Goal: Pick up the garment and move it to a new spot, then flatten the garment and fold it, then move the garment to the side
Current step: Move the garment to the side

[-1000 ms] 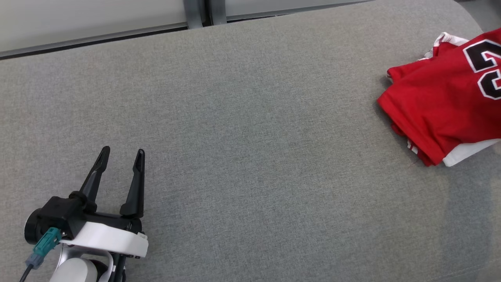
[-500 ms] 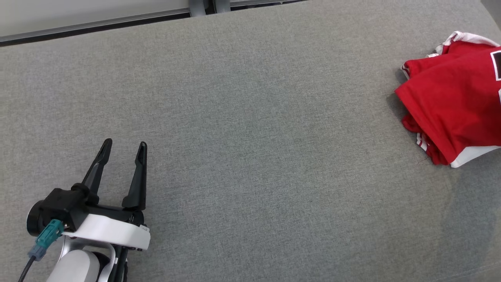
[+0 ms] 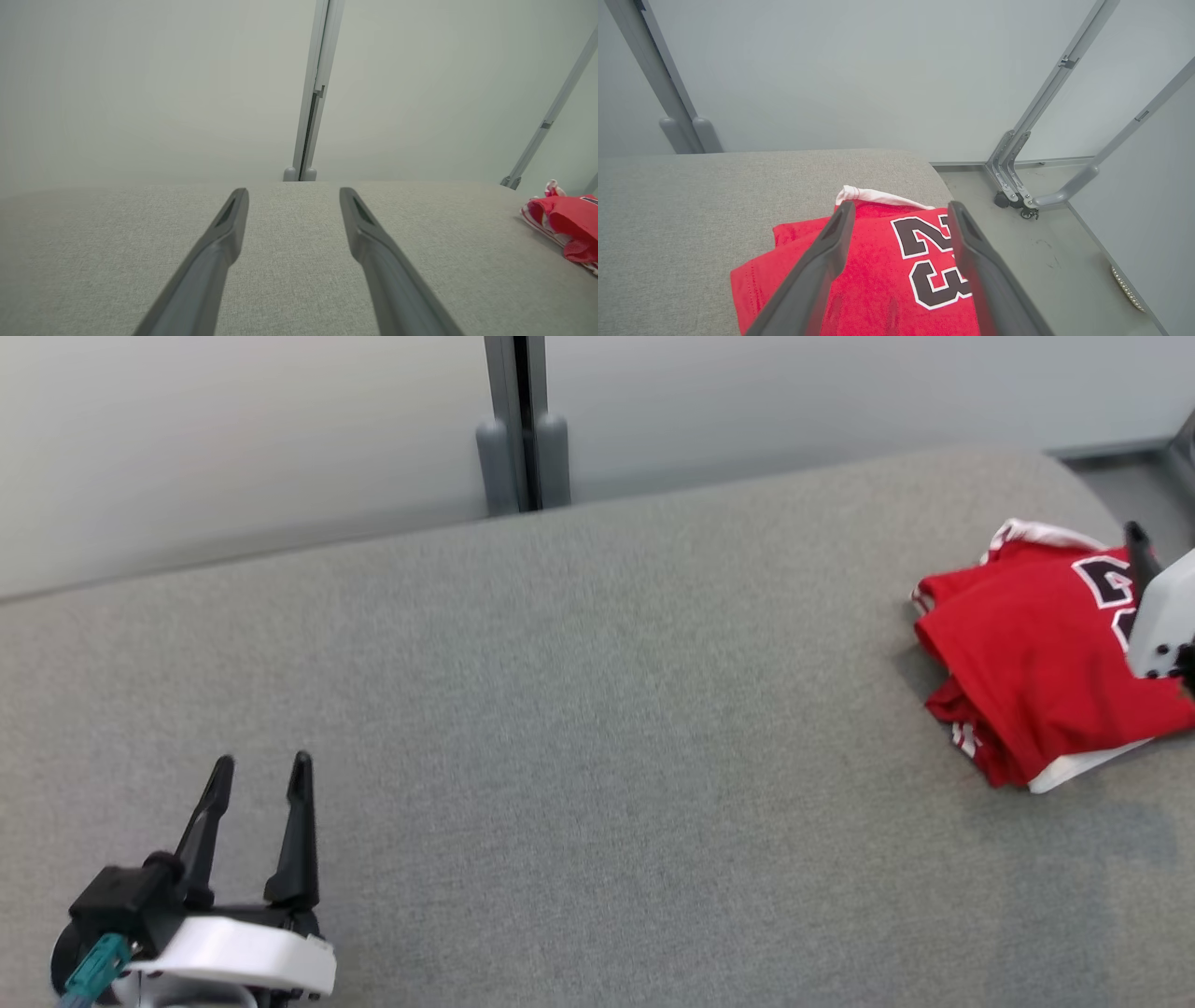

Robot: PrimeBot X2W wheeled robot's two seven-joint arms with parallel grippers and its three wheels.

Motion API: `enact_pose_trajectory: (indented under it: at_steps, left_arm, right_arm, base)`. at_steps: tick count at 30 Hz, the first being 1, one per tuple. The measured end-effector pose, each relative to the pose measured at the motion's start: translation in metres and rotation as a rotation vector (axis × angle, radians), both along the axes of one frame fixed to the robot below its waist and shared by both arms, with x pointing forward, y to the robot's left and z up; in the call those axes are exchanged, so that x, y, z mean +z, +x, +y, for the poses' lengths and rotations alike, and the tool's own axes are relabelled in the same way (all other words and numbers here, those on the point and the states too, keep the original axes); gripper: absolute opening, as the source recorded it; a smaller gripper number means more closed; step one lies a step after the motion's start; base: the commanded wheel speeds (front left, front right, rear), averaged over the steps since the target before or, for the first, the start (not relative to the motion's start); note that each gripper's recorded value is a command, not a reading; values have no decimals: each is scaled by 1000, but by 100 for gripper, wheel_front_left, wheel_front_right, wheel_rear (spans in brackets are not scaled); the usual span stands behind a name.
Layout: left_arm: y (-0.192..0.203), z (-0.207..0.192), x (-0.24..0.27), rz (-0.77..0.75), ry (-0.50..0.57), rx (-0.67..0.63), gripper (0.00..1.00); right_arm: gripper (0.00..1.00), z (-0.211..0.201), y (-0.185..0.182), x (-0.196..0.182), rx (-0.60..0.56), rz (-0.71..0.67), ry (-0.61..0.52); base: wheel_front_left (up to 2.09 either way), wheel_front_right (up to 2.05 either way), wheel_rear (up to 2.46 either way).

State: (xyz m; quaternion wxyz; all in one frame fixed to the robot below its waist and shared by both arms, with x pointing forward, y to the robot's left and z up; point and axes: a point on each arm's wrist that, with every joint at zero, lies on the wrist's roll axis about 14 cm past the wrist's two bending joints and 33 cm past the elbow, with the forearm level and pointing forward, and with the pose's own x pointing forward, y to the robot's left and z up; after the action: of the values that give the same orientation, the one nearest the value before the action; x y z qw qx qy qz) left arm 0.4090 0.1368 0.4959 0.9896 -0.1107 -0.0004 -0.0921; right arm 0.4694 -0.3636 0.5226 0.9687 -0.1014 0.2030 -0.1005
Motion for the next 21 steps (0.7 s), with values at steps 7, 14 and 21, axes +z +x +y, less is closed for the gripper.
enact_pose_trajectory:
  at_steps: [7, 14, 21]
  left_arm:
    - [-29, 25, 47, -127, -8, 85, 100]
    - [-61, 51, 56, -150, -46, 183, 100]
    - [-84, 60, 41, -115, -13, 222, 100]
  right_arm:
    - [100, 51, -16, 44, 122, -300, 96]
    - [100, 111, -43, 47, 274, -435, 191]
    - [100, 144, -81, 27, 351, -477, 290]
  base:
    - [0, 0, 0]
    - [0, 0, 0]
    - [0, 0, 0]
